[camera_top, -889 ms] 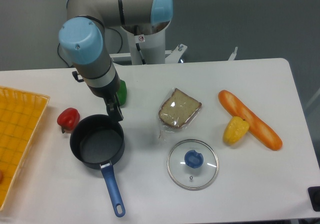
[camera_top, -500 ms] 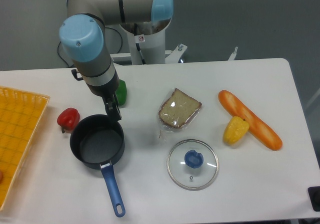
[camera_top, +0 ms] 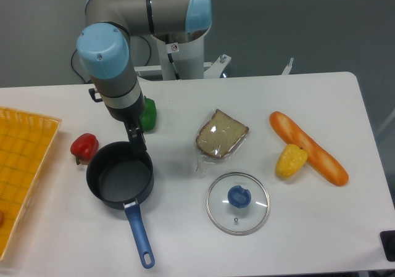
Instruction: Pick up the toast
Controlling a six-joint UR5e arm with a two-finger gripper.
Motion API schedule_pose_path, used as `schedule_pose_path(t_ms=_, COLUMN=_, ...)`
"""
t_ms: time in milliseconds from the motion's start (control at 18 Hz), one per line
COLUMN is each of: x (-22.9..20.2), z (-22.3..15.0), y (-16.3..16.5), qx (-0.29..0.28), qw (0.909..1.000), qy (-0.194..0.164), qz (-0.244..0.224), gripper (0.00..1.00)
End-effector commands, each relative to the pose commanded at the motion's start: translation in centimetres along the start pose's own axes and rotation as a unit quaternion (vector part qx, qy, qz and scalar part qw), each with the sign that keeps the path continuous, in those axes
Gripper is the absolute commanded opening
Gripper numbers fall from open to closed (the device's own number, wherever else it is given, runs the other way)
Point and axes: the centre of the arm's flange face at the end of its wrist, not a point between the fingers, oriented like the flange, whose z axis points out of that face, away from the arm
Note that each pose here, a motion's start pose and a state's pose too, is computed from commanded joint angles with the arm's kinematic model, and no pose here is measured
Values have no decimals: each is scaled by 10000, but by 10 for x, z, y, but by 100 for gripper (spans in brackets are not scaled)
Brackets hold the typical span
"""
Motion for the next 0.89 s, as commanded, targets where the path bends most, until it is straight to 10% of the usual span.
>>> schedule_pose_path(t_ms=889, x=-10, z=26, y=37, qx=-128, qw=9925, qy=272, qz=-1184, gripper=100)
